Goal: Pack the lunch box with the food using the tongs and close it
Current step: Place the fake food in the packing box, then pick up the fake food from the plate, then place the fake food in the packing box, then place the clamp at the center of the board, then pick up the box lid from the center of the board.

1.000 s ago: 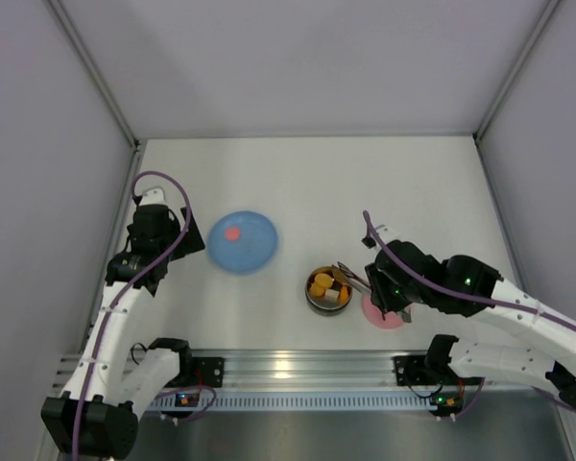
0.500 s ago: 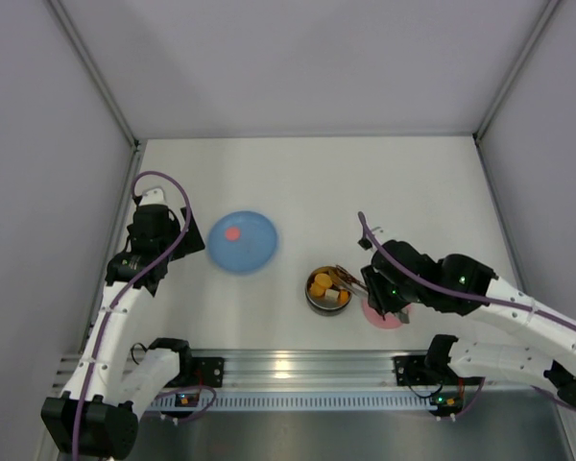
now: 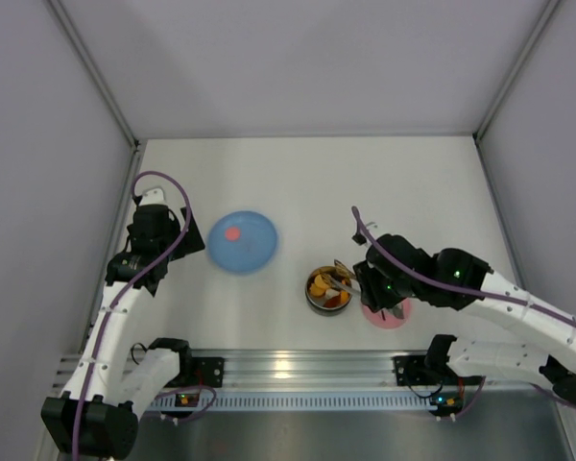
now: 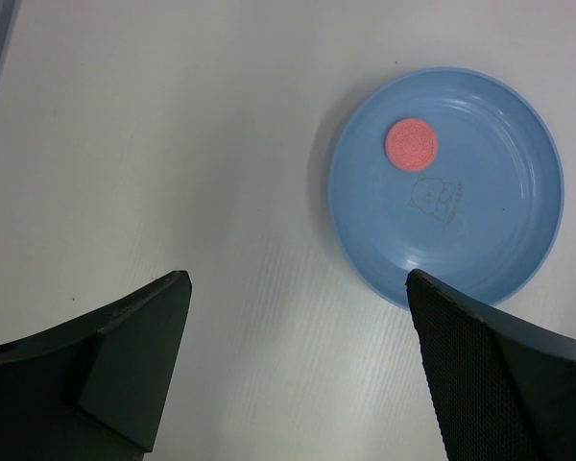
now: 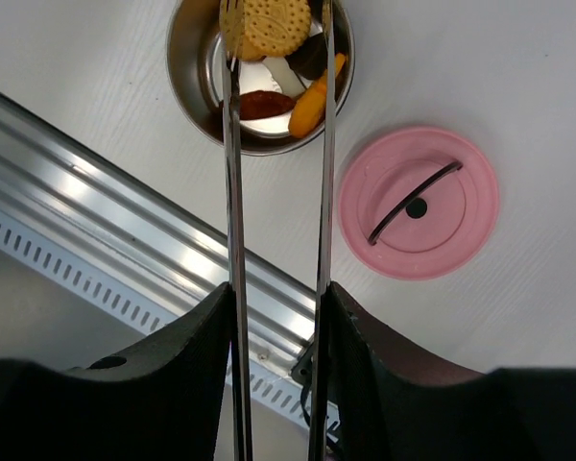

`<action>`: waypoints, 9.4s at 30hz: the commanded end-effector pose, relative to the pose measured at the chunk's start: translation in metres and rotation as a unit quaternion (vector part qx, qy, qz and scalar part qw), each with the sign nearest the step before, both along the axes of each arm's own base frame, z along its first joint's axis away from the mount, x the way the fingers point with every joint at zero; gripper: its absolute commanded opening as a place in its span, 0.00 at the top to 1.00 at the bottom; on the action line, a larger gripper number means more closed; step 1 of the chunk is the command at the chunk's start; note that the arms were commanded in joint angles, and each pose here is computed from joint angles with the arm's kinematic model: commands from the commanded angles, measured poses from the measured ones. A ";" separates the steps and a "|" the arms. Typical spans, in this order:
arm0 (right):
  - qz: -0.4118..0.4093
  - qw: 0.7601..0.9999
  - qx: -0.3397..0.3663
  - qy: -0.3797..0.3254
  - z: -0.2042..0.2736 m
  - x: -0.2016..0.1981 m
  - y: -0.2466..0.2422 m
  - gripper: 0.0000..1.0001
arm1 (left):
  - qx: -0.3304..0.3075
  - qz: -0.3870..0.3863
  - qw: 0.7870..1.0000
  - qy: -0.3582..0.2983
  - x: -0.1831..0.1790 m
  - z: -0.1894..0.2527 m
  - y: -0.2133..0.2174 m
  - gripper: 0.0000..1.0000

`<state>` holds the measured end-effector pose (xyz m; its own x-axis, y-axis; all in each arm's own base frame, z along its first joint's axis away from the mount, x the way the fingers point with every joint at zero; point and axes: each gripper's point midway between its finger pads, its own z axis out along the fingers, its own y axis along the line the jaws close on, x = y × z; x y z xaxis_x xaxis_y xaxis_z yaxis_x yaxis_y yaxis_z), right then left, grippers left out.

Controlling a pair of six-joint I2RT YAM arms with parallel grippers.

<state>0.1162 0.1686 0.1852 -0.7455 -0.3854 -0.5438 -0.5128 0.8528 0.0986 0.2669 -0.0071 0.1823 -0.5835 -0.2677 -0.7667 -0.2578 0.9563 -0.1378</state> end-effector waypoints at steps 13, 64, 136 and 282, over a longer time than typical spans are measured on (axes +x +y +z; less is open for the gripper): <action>0.048 0.993 0.076 -0.075 0.074 0.071 0.115 0.58 | 0.005 -0.001 1.000 -0.006 0.001 0.002 0.001 0.01; 0.046 0.998 0.026 -0.042 -0.036 0.175 0.275 0.55 | 0.009 0.003 1.000 0.002 0.001 -0.002 0.002 0.01; -0.017 0.998 0.058 -0.006 -0.001 0.001 0.007 0.68 | 0.005 -0.003 1.000 0.000 0.001 -0.001 -0.001 0.01; -0.298 0.950 0.053 -0.080 -0.014 0.091 -0.049 1.00 | 0.003 -0.016 1.000 -0.006 0.000 0.001 -0.007 0.01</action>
